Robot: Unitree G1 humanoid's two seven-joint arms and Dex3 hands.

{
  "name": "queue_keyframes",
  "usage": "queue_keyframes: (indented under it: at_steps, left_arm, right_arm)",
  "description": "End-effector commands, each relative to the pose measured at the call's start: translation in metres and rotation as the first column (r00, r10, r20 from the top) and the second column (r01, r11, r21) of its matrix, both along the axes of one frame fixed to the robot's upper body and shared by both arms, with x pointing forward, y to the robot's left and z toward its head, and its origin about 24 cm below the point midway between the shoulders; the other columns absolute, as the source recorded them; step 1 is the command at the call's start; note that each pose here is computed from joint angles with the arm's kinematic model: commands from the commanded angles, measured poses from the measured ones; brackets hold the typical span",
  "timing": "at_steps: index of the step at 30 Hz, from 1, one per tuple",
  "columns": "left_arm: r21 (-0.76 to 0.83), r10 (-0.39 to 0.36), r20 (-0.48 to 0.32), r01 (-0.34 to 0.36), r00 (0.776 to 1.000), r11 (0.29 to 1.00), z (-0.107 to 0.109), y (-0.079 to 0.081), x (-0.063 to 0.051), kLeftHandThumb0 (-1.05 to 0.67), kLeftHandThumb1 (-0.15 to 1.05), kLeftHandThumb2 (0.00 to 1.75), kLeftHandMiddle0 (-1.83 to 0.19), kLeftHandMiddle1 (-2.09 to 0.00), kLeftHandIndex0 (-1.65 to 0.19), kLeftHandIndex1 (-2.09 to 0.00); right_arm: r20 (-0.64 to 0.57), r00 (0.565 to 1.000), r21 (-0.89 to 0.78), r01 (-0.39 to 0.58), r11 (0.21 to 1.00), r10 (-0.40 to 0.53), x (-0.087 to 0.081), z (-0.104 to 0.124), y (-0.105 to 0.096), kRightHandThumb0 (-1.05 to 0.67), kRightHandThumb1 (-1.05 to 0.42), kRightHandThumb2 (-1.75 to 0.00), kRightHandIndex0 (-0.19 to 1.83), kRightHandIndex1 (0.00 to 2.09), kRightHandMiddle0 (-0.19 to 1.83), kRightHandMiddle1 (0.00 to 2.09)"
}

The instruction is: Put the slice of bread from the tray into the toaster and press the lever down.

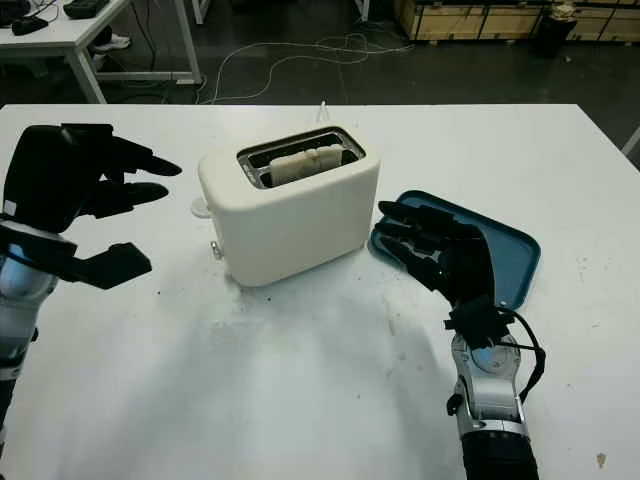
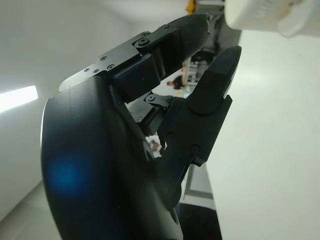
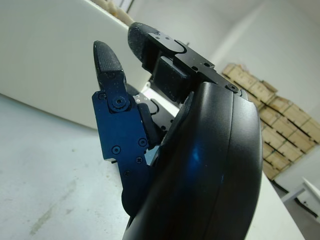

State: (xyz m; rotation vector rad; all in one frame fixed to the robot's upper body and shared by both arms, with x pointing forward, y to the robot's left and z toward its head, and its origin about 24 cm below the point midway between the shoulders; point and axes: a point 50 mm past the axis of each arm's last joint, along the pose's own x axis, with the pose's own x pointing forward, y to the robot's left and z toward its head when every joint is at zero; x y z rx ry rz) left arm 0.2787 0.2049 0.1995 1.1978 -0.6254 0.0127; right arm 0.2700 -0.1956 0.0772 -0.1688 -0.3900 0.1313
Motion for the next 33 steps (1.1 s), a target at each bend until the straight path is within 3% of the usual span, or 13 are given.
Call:
queue_keyframes:
  at_steps: [1, 15, 21, 33]
  left_arm:
    - [-0.002, 0.001, -0.015, -0.001, 1.000, 1.000, 0.001, 0.001, -0.001, -0.27, 0.67, 0.00, -0.95, -1.47, -1.34, -0.01]
    - [0.022, -0.046, -0.076, 0.048, 0.996, 0.999, -0.017, -0.015, 0.015, -0.27, 0.67, 0.00, -0.94, -1.56, -1.36, 0.00]
    - [0.041, -0.052, -0.124, 0.058, 0.991, 0.997, -0.025, -0.015, 0.021, -0.28, 0.69, 0.01, -0.90, -1.62, -1.34, 0.00]
    - [0.076, -0.060, -0.132, 0.070, 0.989, 0.995, -0.027, -0.015, 0.026, -0.28, 0.68, 0.00, -0.91, -1.66, -1.36, -0.01]
  right_arm:
    - [0.016, 1.000, 0.016, 0.002, 1.000, -0.003, -0.001, 0.001, 0.000, -0.40, -0.87, 0.00, 1.08, 0.01, 0.99, 0.00]
    - [0.014, 1.000, 0.020, 0.002, 1.000, -0.003, -0.001, 0.000, -0.001, -0.40, -0.87, 0.00, 1.08, 0.01, 0.99, 0.00]
    - [0.017, 1.000, 0.016, 0.002, 1.000, -0.003, 0.000, 0.001, -0.001, -0.40, -0.87, 0.00, 1.08, 0.01, 0.99, 0.00]
    - [0.012, 1.000, 0.026, 0.001, 1.000, -0.002, -0.001, 0.002, -0.001, -0.39, -0.87, 0.00, 1.08, 0.01, 0.99, 0.00]
